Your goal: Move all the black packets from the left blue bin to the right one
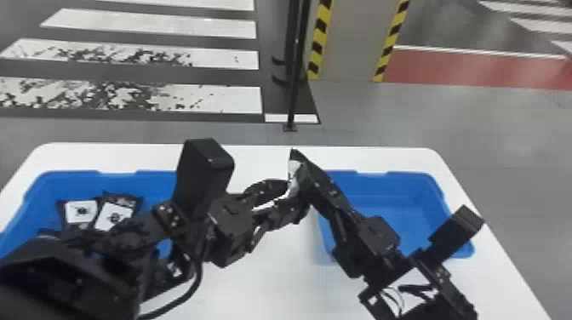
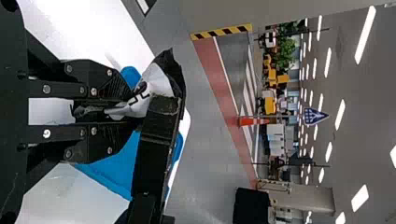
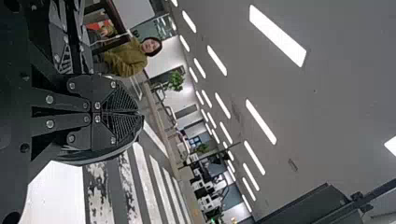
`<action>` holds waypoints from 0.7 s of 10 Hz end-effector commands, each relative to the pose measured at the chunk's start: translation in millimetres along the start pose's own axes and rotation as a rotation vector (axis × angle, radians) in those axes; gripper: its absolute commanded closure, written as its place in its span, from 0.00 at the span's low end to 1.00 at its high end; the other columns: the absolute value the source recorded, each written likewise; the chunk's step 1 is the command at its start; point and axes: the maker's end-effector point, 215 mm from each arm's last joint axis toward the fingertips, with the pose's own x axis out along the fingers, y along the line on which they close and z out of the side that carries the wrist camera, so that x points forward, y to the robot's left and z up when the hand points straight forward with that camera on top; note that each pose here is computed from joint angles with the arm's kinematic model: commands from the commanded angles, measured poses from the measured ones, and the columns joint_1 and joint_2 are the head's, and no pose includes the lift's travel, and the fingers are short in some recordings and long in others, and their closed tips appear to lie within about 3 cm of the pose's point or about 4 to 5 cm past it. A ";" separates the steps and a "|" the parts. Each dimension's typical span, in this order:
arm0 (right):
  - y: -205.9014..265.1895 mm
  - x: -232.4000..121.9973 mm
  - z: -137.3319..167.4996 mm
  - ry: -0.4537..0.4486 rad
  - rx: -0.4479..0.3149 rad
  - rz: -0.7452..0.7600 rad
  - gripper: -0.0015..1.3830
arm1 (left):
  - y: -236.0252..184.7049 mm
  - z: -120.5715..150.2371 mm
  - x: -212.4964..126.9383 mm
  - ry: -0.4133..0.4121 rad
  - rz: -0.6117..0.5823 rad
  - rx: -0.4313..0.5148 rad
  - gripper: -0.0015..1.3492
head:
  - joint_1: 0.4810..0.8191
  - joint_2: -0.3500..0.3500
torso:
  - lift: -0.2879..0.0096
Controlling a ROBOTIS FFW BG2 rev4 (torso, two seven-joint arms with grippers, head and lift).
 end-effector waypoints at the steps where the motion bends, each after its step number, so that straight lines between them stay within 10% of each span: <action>1: -22.1 -1.4 11.9 -0.021 -0.038 -0.041 0.93 | 15.7 -16.2 -8.9 0.023 0.039 -0.040 0.08 | 0.63 0.30 | 0.50; 7: -191.6 -35.4 -4.3 0.075 -0.224 -0.325 0.93 | 93.9 -82.2 -94.8 0.086 0.286 -0.177 0.15 | 0.63 0.33 | 0.50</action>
